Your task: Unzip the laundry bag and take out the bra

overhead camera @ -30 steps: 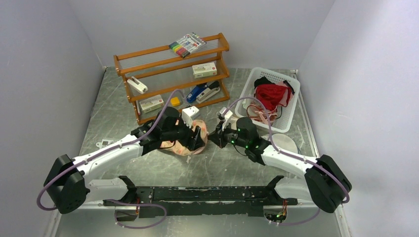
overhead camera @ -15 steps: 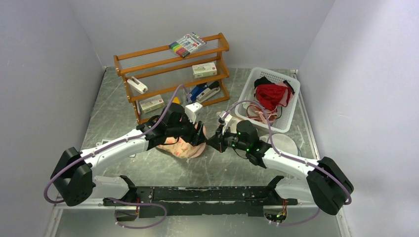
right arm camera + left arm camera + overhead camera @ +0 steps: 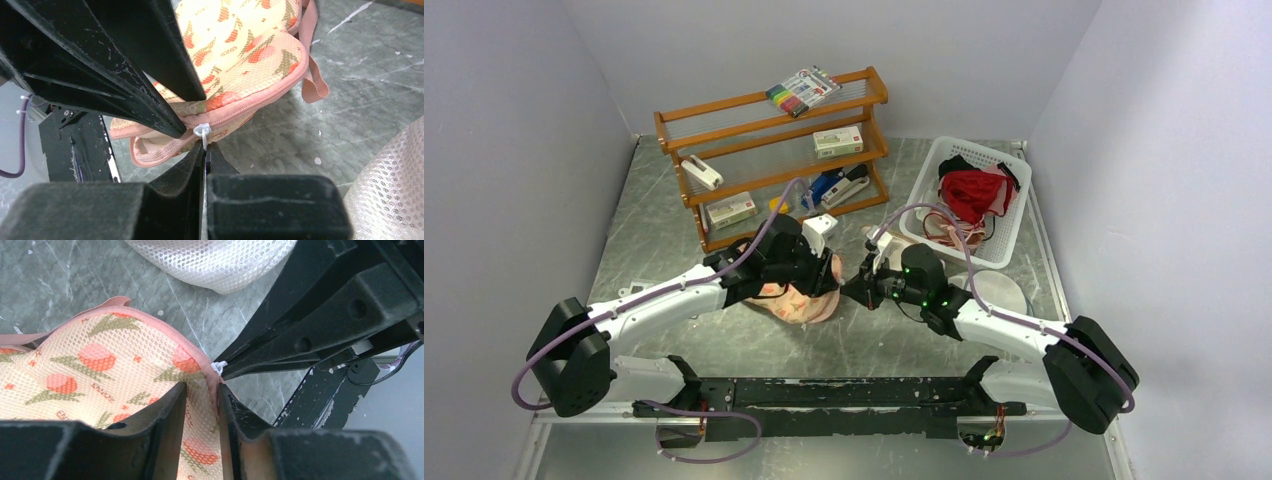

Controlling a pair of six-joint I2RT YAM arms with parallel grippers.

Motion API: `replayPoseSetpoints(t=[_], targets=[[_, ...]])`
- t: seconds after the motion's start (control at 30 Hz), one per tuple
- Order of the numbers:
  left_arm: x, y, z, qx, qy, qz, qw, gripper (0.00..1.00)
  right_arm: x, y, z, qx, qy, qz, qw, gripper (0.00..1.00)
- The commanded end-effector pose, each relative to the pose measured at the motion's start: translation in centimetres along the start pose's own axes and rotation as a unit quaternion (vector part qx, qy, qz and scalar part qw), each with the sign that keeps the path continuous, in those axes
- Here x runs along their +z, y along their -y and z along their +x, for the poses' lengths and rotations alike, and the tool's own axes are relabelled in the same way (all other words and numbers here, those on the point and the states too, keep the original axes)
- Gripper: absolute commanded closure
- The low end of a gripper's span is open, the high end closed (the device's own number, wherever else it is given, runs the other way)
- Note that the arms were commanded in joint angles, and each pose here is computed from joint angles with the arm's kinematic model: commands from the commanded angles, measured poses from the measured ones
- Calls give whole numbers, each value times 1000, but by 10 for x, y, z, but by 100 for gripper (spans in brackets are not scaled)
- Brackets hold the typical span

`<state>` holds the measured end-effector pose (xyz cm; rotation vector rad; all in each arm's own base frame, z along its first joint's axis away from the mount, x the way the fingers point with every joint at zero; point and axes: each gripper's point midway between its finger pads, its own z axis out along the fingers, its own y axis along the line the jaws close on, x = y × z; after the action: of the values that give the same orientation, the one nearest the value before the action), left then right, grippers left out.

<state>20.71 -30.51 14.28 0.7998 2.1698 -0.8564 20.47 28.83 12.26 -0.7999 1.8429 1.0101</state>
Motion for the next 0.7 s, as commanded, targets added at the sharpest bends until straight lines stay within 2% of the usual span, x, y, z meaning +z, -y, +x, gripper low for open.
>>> replayPoseSetpoints(t=[0.0, 0.07, 0.27, 0.3, 0.33, 0.43, 0.67], targets=[[-2, 10, 2, 7, -9, 13, 1000, 65, 5, 3, -13, -6, 13, 10, 1000, 100], [-3, 12, 2, 11, -11, 17, 1000, 73, 5, 7, -13, -4, 14, 21, 1000, 100], [-5, 14, 3, 24, -15, 17, 999, 82, 9, 14, -14, -3, 5, 39, 999, 100], [-6, 14, 3, 27, -15, 15, 999, 90, 9, 18, -12, -1, -3, 49, 999, 100], [-6, 14, 3, 28, -16, 14, 999, 93, 9, 24, -12, -1, -5, 63, 998, 100], [-6, 16, 4, 34, -16, 18, 999, 93, 8, 34, -17, 1, 9, 88, 996, 100], [-7, 25, 7, 43, -22, 32, 998, 93, 25, 54, -30, 14, 26, 86, 996, 100]])
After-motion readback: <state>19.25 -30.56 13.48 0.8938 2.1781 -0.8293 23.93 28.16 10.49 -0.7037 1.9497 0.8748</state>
